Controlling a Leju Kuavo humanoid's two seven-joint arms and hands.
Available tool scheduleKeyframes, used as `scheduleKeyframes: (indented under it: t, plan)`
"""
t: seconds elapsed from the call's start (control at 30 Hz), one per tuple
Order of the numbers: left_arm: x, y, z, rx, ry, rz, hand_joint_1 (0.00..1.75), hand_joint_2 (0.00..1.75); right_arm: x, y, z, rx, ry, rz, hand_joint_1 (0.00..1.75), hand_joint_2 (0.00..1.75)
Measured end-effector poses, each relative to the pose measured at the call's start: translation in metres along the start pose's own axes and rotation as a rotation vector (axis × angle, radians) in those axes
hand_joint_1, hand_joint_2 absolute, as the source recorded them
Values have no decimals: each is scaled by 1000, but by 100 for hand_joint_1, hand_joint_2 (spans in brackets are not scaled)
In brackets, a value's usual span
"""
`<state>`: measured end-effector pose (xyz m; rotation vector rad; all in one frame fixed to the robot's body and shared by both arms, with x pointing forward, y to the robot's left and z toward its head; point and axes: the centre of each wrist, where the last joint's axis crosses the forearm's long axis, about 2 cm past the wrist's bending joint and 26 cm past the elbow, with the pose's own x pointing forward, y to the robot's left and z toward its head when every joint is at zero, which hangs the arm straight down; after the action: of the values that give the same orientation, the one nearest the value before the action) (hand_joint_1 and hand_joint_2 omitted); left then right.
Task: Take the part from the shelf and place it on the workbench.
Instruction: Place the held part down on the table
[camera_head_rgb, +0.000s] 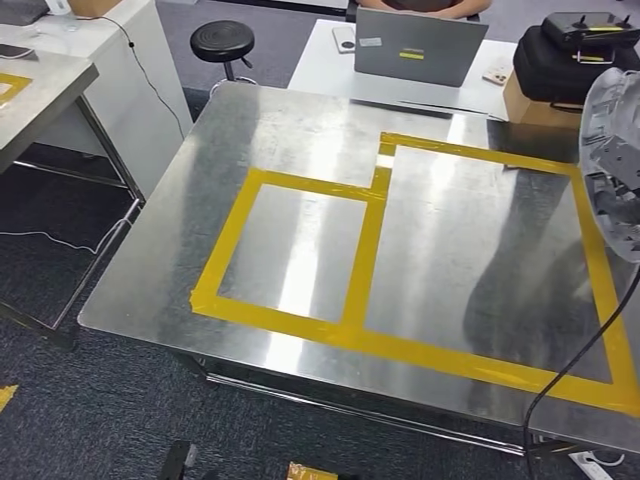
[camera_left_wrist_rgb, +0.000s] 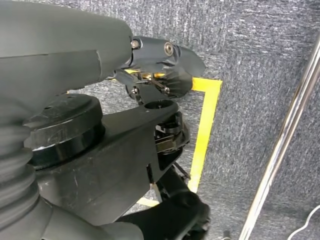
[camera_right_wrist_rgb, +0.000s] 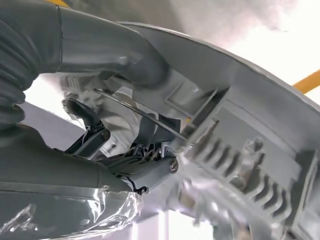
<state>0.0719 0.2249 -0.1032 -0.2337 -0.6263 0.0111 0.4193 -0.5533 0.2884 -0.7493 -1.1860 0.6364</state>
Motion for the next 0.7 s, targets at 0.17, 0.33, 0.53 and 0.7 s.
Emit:
scheduleKeyframes:
  t: [0.17,0.33,0.53,0.7]
  plan:
    - [3,-1,-2,-13,3,-21,0,175,12,36,-11,6,-62,9,175,175]
    - [10,-4,-5,-26,1,-36,0,175,34,108,-20,88,-74,26,175,175]
    - [12,-6,-7,-40,7,-55,0,175,64,173,-21,210,-98,22,175,175]
    - [18,-10,-9,-53,12,-71,0,175,100,246,-8,332,-138,14,175,175]
